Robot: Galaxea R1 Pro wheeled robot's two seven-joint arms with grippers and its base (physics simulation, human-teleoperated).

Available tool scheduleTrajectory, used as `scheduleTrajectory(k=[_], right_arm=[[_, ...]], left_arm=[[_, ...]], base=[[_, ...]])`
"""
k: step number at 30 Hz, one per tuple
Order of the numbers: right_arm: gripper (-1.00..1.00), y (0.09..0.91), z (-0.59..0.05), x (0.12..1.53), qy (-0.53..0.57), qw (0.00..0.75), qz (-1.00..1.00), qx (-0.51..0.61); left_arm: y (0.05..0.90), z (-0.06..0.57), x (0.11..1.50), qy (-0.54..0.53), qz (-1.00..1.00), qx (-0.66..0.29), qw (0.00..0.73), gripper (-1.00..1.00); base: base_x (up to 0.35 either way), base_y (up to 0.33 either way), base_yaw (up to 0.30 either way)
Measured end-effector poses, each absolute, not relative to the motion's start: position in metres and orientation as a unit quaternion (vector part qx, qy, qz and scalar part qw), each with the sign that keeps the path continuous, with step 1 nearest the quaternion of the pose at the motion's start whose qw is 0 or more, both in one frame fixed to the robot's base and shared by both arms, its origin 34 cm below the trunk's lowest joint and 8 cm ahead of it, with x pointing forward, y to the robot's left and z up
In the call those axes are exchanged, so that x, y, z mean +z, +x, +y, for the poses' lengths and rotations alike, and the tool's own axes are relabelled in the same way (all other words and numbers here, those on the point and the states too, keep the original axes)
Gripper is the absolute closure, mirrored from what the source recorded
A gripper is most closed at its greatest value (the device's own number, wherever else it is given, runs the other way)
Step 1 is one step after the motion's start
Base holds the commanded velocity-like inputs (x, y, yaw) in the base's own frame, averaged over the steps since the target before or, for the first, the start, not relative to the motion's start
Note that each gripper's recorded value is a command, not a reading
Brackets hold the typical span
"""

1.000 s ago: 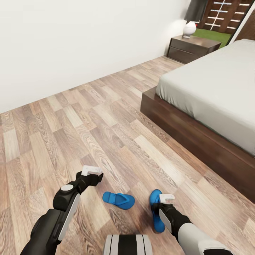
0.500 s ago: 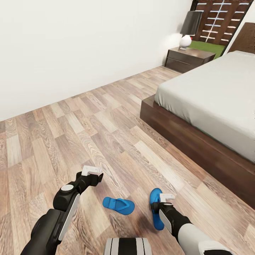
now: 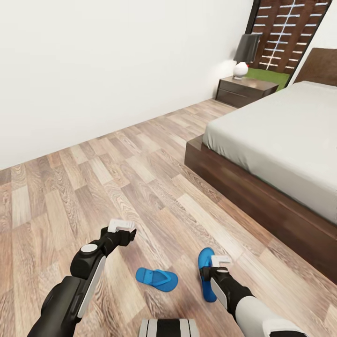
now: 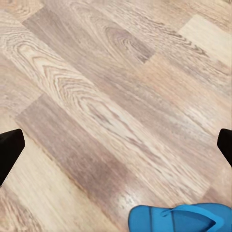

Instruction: In the bedroom, move the book from the bed onto either nightstand, and place the two sandals side by side next to the bed.

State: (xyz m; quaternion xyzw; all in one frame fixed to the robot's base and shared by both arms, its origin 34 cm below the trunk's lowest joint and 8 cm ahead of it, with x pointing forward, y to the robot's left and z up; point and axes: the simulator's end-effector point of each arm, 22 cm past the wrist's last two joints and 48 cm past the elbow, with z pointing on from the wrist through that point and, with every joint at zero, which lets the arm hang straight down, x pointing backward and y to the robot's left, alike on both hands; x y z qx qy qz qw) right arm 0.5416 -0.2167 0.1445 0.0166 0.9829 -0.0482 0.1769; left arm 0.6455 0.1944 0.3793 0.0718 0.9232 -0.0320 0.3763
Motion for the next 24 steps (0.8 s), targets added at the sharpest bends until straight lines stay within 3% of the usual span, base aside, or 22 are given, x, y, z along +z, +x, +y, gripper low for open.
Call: scheduleTrajectory(k=[24], right_arm=[[1.0, 0.575, -0.218, 0.194, 0.02, 0.228, 0.972, -0.048]], left_arm=[[0.655, 0.194, 0.437, 0.075, 0.904, -0.027, 0.421, -1.0]], base=[[0.0, 0.0, 0.0]])
